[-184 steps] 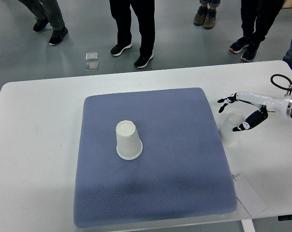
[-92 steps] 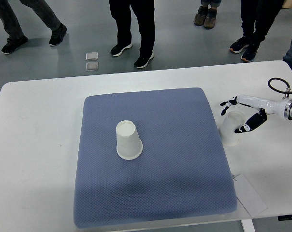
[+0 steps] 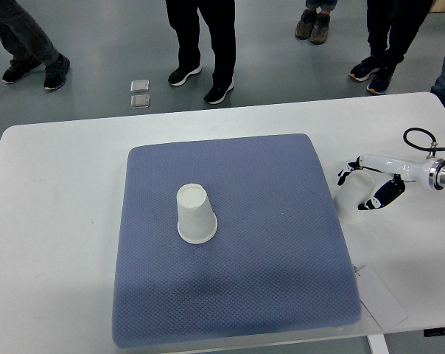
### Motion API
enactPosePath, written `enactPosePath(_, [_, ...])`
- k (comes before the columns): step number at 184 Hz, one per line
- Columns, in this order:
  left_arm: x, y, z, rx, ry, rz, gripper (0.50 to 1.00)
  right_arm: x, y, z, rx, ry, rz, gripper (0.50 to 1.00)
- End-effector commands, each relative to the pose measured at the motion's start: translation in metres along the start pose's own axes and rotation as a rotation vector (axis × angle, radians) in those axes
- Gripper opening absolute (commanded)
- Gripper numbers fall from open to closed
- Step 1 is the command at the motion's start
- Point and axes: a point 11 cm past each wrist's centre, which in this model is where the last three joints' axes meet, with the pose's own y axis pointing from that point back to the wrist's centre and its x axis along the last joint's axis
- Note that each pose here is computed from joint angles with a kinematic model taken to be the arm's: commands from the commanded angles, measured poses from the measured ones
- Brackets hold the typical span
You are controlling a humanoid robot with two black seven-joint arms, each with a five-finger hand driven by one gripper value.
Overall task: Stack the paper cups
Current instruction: 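Lift the cup with the right hand and carry it over the inverted cup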
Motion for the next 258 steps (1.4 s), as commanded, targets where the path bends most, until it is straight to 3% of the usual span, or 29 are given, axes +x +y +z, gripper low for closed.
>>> enactPosePath(1, [0.000, 0.000, 0.000, 0.001, 0.000, 0.000, 1.000, 0.001, 0.000, 0.000, -0.001, 0.002, 0.002, 0.500])
enactPosePath(43, [0.000, 0.000, 0.000, 0.001, 0.000, 0.000, 1.000, 0.027, 0.003, -0.009, 0.021, 0.011, 0.054, 0.500])
enactPosePath(68, [0.000, 0.000, 0.000, 0.001, 0.000, 0.000, 1.000, 0.070, 0.016, -0.026, 0.055, 0.060, 0.113, 0.500])
enactPosePath(105, [0.000, 0.000, 0.000, -0.001, 0.000, 0.000, 1.000, 0.122, 0.025, -0.086, 0.185, 0.123, 0.154, 0.500])
enactPosePath(133, [0.000, 0.000, 0.000, -0.001, 0.000, 0.000, 1.000, 0.139, 0.024, -0.135, 0.287, 0.180, 0.137, 0.500])
enactPosePath(143, [0.000, 0.000, 0.000, -0.001, 0.000, 0.000, 1.000, 0.139, 0.024, -0.135, 0.287, 0.180, 0.137, 0.500])
enactPosePath(144, [0.000, 0.000, 0.000, -0.001, 0.000, 0.000, 1.000, 0.139, 0.021, -0.156, 0.330, 0.199, 0.112, 0.500])
enactPosePath(156, [0.000, 0.000, 0.000, 0.001, 0.000, 0.000, 1.000, 0.135, 0.013, -0.182, 0.392, 0.219, 0.085, 0.500])
enactPosePath(196, [0.000, 0.000, 0.000, -0.001, 0.000, 0.000, 1.000, 0.114, -0.006, -0.243, 0.513, 0.263, -0.001, 0.500])
enactPosePath(258, [0.000, 0.000, 0.000, 0.001, 0.000, 0.000, 1.000, 0.087, -0.035, -0.296, 0.578, 0.283, -0.078, 0.500])
